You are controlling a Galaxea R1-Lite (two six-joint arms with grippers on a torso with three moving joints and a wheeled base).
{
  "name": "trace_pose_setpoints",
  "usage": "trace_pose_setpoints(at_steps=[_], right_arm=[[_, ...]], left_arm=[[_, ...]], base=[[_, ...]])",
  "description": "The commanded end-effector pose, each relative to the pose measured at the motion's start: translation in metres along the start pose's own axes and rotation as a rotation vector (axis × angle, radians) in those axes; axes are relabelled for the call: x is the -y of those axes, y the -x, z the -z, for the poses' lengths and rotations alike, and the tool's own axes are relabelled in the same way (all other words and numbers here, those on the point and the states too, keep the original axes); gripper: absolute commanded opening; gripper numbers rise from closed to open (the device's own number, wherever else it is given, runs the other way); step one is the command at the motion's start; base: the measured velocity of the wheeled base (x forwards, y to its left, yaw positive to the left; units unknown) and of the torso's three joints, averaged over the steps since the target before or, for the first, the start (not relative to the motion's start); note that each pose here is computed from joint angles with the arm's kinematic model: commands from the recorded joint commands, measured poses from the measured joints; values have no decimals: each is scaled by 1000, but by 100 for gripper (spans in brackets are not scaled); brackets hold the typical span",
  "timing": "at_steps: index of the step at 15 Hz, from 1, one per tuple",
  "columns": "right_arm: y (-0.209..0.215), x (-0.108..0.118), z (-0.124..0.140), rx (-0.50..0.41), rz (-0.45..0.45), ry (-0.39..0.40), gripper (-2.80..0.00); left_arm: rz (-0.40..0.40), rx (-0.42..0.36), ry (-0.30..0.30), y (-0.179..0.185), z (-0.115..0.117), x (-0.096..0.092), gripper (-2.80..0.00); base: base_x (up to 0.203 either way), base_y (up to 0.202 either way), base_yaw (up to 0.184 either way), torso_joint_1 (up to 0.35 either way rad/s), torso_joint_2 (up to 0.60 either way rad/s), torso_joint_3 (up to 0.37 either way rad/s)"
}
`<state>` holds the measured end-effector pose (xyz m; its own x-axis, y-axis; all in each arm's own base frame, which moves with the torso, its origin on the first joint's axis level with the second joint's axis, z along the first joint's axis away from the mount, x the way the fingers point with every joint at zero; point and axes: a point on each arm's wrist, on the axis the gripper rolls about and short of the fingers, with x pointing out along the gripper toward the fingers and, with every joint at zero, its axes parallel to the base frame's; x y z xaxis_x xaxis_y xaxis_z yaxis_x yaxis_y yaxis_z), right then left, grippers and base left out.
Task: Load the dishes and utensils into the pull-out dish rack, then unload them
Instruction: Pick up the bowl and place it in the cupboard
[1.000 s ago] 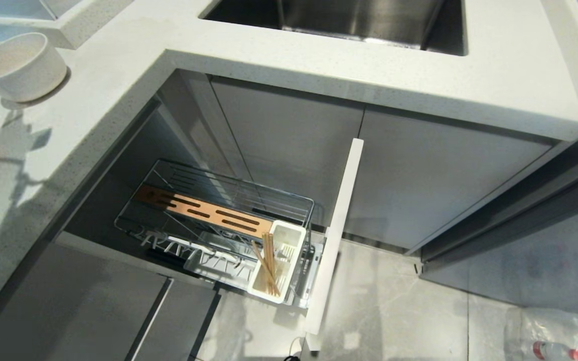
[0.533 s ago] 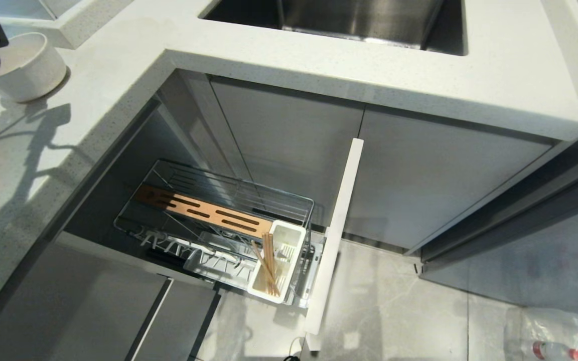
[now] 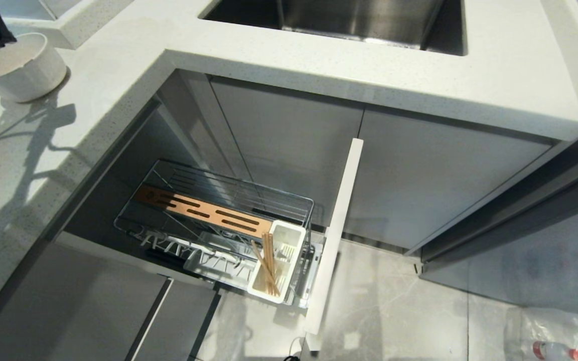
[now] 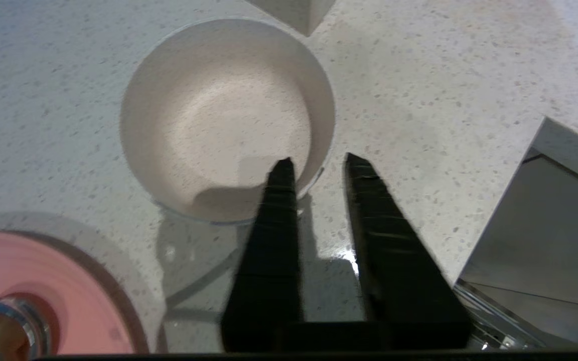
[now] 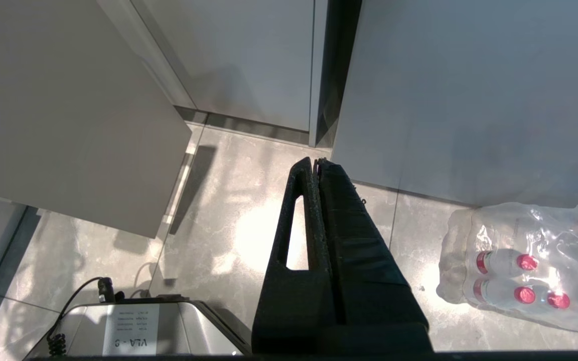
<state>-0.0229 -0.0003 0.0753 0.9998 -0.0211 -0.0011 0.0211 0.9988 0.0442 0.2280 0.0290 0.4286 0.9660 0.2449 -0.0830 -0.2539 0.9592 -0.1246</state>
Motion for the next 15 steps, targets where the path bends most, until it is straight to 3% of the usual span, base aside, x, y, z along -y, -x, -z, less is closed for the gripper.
trace_pose_setpoints(at_steps=[1,15], right_arm=[[0,0,0,-3,0,0,-280],[0,0,0,-2,-1,0,-280]], left_arm=[[24,0,2,0,0,1,0],[52,26,0,-69,17,3,0]], base=[[0,0,0,0,0,0],[0,0,0,0,0,0]])
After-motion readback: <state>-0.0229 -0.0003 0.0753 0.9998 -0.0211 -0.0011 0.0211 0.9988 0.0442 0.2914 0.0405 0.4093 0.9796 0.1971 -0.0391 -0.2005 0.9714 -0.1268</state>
